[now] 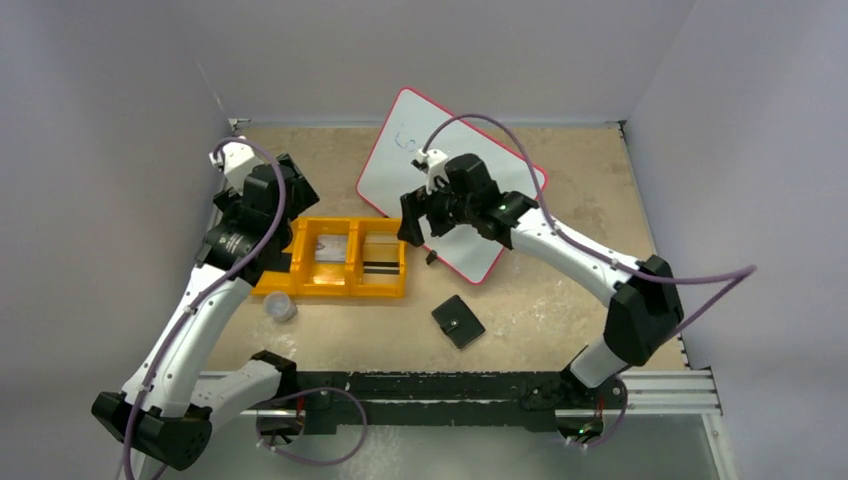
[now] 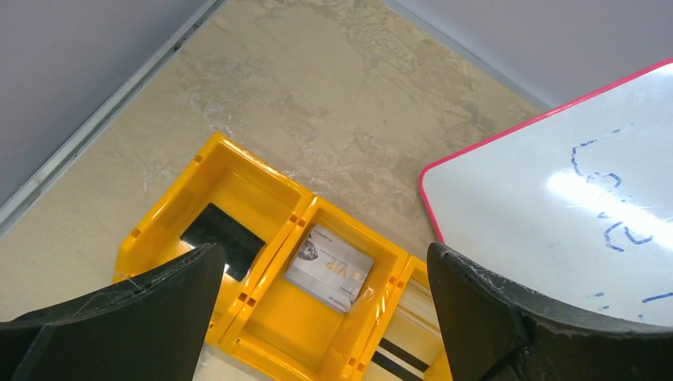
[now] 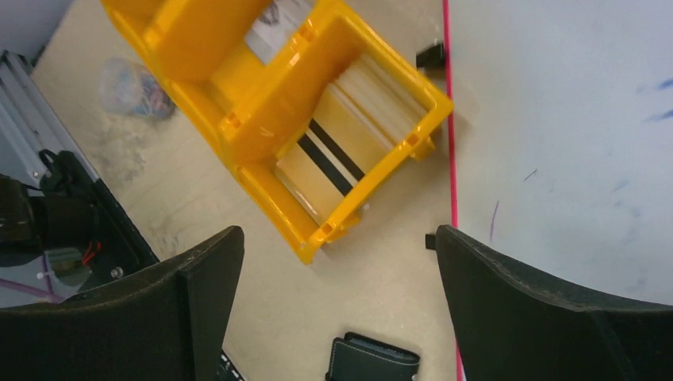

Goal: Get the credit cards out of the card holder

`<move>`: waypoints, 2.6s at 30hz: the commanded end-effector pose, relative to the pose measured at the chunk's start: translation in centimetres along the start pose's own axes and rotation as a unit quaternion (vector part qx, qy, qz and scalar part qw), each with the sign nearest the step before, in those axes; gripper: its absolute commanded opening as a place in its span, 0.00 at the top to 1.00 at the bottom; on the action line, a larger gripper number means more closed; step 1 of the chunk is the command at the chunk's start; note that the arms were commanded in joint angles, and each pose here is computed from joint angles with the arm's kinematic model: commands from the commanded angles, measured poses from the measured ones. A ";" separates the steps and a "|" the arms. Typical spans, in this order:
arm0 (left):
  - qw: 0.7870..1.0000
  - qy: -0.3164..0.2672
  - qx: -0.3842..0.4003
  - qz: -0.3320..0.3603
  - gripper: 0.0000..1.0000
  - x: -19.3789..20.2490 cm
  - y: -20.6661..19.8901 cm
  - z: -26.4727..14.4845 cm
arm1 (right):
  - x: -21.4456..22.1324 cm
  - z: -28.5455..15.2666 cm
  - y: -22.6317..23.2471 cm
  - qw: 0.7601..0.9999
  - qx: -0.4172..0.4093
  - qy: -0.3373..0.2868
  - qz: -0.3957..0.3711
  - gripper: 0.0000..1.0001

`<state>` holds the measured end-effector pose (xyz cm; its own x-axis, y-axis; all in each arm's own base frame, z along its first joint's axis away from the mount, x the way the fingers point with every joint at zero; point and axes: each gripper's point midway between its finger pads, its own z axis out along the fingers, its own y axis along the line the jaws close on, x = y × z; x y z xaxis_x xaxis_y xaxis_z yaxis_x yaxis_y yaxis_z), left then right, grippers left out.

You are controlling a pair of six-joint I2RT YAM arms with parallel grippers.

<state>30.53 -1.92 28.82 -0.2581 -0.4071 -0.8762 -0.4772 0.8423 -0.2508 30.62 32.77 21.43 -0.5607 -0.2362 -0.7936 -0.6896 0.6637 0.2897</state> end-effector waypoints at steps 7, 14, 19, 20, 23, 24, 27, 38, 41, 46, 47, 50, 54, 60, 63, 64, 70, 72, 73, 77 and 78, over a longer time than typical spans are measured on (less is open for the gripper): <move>0.997 -0.050 0.018 -0.063 0.00 -2.8 0.7 -2.3 | 6.3 6.2 0.0 0.992 -0.027 0.063 0.104 0.27; 0.996 -0.057 0.006 -0.067 0.00 -2.9 1.3 -2.4 | 8.6 7.6 -2.1 0.991 0.018 0.075 0.111 0.22; 0.996 -0.052 0.015 -0.069 0.00 -2.8 0.8 -2.3 | 9.2 8.4 -4.4 0.990 0.068 0.069 0.105 0.11; 0.996 -0.051 0.015 -0.067 0.00 -2.8 0.8 -2.3 | 9.1 8.4 -4.9 0.990 0.080 0.066 0.099 0.10; 0.997 -0.049 0.017 -0.066 0.00 -2.9 0.6 -2.4 | 8.2 8.3 -6.4 0.989 0.112 0.048 0.085 0.09; 0.996 -0.048 0.019 -0.066 0.00 -2.9 0.6 -2.4 | 7.8 8.2 -6.9 0.988 0.124 0.041 0.080 0.08; 0.996 -0.046 0.022 -0.068 0.00 -2.9 0.5 -2.6 | 7.3 7.6 -8.8 0.986 0.142 0.026 0.078 0.07; 0.997 -0.041 0.029 -0.066 0.00 -2.7 -0.1 -2.2 | 7.1 5.8 -14.9 0.980 0.186 0.023 0.067 0.07; 0.997 -0.035 0.028 -0.064 0.00 -2.3 -0.2 -2.0 | 6.7 5.5 -15.9 0.976 0.211 0.023 0.056 0.07; 0.997 -0.034 0.031 -0.066 0.00 -2.3 -0.3 -2.1 | 4.9 3.4 -18.2 0.949 0.305 0.005 0.086 0.09; 0.997 -0.035 0.029 -0.066 0.00 -2.3 -0.1 -2.1 | 4.0 3.0 -18.1 0.948 0.305 -0.014 0.088 0.09; 0.997 -0.042 0.022 -0.065 0.00 -2.1 0.3 -1.8 | 2.8 2.3 -16.5 0.947 0.284 -0.052 0.138 0.09; 0.997 -0.046 0.011 -0.056 0.00 -2.1 0.7 -1.7 | 3.0 2.4 -14.4 0.934 0.293 -0.085 0.188 0.08; 0.998 -0.042 0.002 -0.052 0.00 -1.9 1.1 -1.7 | 5.2 3.2 -11.0 0.884 0.324 -0.130 0.312 0.08; 0.998 -0.043 0.001 -0.053 0.00 -1.8 1.3 -1.8 | 7.3 4.4 -10.7 0.866 0.324 -0.125 0.361 0.09; 0.998 -0.043 0.001 -0.054 0.00 -1.8 1.3 -1.8 | 8.1 4.8 -10.9 0.862 0.328 -0.116 0.369 0.10; 0.998 -0.043 -0.002 -0.051 0.01 -1.8 1.7 -2.0 | 9.2 6.7 -12.9 0.854 0.382 -0.085 0.343 0.11; 0.998 -0.044 -0.002 -0.052 0.01 -1.9 1.8 -2.2 | 8.8 7.1 -14.3 0.852 0.407 -0.088 0.319 0.11; 0.998 -0.045 -0.002 -0.052 0.01 -1.9 1.8 -2.2 | 8.5 7.3 -15.2 0.847 0.420 -0.090 0.312 0.11; 0.998 -0.046 0.000 -0.046 0.01 -2.3 1.9 -2.6 | 7.4 7.4 -19.0 0.832 0.467 -0.087 0.286 0.11; 0.998 -0.047 -0.001 -0.045 0.01 -2.5 2.0 -2.7 | 7.1 7.3 -20.1 0.829 0.473 -0.091 0.285 0.11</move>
<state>28.35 -0.66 30.27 -0.1666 -0.4550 -0.8748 -0.4968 0.8051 -0.3241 39.68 26.32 3.43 -0.6331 0.3735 -0.6780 0.3105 0.9249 0.2196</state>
